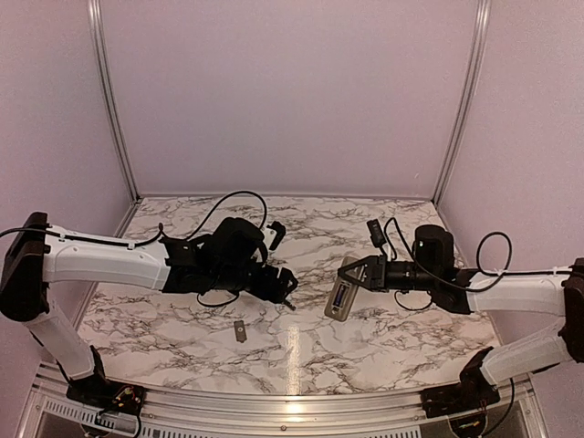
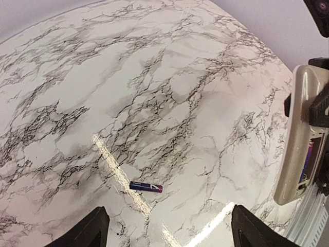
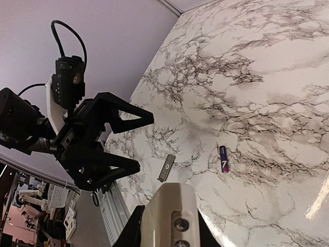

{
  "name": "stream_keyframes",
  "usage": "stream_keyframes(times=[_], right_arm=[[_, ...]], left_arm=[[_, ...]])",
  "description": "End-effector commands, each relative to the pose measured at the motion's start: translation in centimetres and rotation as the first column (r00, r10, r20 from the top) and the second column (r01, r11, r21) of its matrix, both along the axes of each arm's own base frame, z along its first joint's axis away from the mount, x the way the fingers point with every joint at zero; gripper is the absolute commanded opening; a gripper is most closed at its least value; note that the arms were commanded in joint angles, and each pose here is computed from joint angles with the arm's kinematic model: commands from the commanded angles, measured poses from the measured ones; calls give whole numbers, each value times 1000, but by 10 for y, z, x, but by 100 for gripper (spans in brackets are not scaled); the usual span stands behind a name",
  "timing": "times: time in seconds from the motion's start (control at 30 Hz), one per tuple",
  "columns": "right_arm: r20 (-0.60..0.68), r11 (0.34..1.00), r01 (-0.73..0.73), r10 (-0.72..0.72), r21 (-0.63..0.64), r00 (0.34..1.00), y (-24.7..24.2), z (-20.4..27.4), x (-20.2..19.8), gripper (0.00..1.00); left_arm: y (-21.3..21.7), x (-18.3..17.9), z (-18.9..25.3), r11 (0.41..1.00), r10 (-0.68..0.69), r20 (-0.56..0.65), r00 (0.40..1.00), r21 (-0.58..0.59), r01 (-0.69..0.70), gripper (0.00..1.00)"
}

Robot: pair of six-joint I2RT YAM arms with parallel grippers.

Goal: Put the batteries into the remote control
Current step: Pick up the battery from the center of the board.

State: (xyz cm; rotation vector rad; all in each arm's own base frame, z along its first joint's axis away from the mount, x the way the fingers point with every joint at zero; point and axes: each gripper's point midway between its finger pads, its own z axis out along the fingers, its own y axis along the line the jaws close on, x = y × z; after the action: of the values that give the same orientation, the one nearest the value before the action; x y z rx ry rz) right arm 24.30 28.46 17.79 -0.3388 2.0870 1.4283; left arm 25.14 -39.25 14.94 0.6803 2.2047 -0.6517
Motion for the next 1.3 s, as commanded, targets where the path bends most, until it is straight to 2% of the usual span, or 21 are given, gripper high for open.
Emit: stream_keyframes(times=[0.0, 0.17, 0.37, 0.57, 0.73, 0.83, 1.27], right_arm=[[47, 1000, -2, 2, -9, 999, -12, 2, 0, 0], [96, 999, 30, -27, -30, 995, -23, 5, 5, 0], [104, 997, 63, -58, -47, 993, -33, 4, 11, 0], [96, 996, 73, -67, -60, 993, -36, 0, 13, 0], [94, 995, 81, -75, -60, 993, -39, 0, 14, 0], [91, 995, 81, -76, -59, 993, -40, 0, 14, 0], [100, 996, 69, -62, -59, 993, -40, 1, 10, 0]], left_arm=[[8, 14, -26, 983, 176, -88, 981, 71, -170, 81], [9, 21, -42, 949, 313, -170, 934, 89, -302, 75], [5, 24, -66, 896, 444, -278, 852, 113, -430, 66], [16, 35, -73, 816, 575, -202, 793, 217, -536, 58], [10, 35, -85, 791, 600, -180, 779, 279, -545, 52], [7, 34, -96, 779, 613, -194, 766, 309, -545, 44], [-5, 37, -112, 761, 626, -174, 761, 352, -545, 43]])
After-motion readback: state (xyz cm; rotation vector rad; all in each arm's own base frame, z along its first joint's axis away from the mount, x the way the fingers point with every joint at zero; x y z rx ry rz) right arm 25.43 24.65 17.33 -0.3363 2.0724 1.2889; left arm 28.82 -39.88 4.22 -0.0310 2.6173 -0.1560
